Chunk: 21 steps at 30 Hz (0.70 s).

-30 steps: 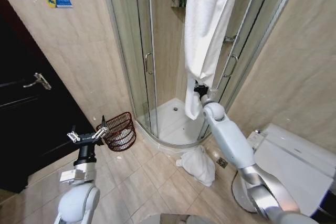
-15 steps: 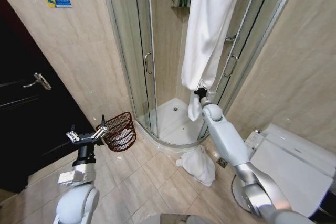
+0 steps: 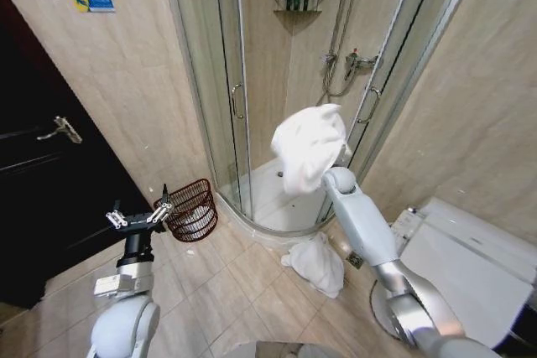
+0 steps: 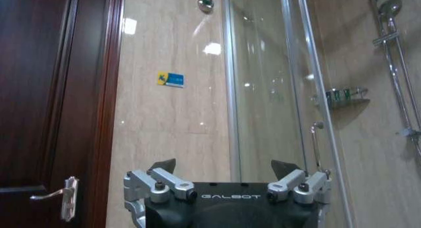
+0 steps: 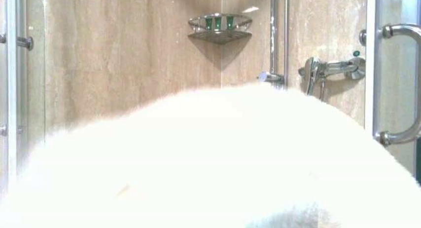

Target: Discard the used towel into the hamper.

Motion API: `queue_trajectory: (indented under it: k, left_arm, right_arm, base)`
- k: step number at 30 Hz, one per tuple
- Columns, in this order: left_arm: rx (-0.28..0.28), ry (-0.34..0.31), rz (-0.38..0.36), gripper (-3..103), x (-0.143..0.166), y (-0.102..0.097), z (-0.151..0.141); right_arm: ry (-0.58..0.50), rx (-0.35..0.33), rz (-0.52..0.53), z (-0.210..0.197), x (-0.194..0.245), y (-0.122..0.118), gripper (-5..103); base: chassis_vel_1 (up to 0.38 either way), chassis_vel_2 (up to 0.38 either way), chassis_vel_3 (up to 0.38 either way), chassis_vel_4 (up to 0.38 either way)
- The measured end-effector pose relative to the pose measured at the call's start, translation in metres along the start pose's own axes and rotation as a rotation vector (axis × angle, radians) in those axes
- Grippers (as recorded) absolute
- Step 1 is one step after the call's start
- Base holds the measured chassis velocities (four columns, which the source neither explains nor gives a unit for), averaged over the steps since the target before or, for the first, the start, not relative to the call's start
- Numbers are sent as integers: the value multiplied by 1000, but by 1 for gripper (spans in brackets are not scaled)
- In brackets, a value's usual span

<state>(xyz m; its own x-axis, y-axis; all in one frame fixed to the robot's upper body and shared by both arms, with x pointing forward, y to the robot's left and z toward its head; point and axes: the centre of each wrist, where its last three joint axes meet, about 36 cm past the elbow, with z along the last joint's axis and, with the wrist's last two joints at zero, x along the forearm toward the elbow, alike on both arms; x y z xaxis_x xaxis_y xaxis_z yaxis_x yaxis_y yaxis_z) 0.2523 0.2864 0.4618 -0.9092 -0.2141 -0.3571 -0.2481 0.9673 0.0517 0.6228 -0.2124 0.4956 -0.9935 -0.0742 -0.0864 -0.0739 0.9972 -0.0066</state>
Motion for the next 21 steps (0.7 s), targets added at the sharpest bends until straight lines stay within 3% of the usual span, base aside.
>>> queue_trajectory:
  k: [10, 21]
  left_arm:
    - [-3, 1, 9, 98, -2, -4, 1]
    - [-1, 10, 15, 98, 0, -7, 3]
  right_arm:
    - [-7, -25, -4, -1, 8, 0, 7]
    - [-43, -90, -31, -31, 33, 9, 7]
  base:
    - [0, 0, 0, 0]
    - [0, 0, 0, 0]
